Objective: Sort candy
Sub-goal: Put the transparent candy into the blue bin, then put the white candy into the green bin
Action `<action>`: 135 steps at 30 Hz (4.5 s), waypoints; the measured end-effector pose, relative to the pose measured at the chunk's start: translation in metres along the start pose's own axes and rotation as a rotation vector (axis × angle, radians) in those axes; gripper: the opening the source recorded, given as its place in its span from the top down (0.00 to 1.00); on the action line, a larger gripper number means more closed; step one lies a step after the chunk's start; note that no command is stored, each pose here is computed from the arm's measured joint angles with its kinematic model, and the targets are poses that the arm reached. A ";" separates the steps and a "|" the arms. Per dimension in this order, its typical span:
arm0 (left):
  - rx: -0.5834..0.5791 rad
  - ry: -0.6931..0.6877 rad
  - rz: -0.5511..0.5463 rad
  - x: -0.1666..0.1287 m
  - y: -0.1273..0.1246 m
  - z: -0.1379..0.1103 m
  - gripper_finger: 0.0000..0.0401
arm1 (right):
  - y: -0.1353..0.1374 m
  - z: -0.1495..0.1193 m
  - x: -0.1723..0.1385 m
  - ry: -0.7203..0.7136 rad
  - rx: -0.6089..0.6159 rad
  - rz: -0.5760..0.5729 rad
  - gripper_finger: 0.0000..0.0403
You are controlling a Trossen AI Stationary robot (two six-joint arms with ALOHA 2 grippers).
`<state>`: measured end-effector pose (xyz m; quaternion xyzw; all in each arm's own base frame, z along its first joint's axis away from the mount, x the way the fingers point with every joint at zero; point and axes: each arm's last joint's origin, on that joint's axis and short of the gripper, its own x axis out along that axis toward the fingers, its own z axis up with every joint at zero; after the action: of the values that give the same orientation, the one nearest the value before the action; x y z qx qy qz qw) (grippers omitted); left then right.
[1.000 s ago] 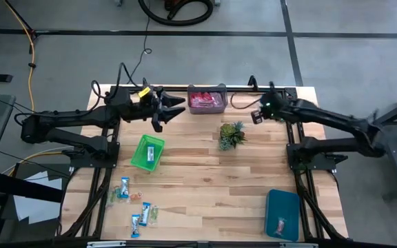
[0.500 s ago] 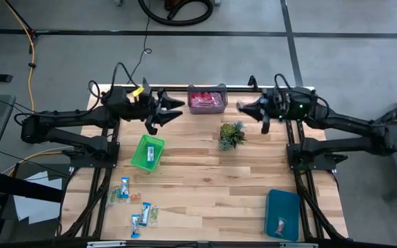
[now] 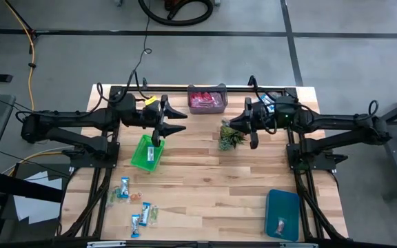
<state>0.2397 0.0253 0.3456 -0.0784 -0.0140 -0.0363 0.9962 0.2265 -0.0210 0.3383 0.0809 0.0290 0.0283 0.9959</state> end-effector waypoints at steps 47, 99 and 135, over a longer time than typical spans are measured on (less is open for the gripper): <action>-0.088 0.087 0.019 0.000 0.001 -0.009 0.51 | 0.206 -0.189 -0.059 1.495 0.922 -0.432 1.00; -0.036 0.046 0.066 0.000 0.003 -0.005 0.51 | 0.032 -0.014 0.035 0.054 -0.132 -0.279 0.39; -0.701 1.081 0.075 -0.043 -0.083 -0.079 0.51 | 0.018 -0.021 0.034 0.138 -0.077 -0.295 0.39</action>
<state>0.1919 -0.0660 0.2788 -0.3704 0.5054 -0.0381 0.7785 0.2583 0.0025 0.3189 0.0357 0.1079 -0.1114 0.9873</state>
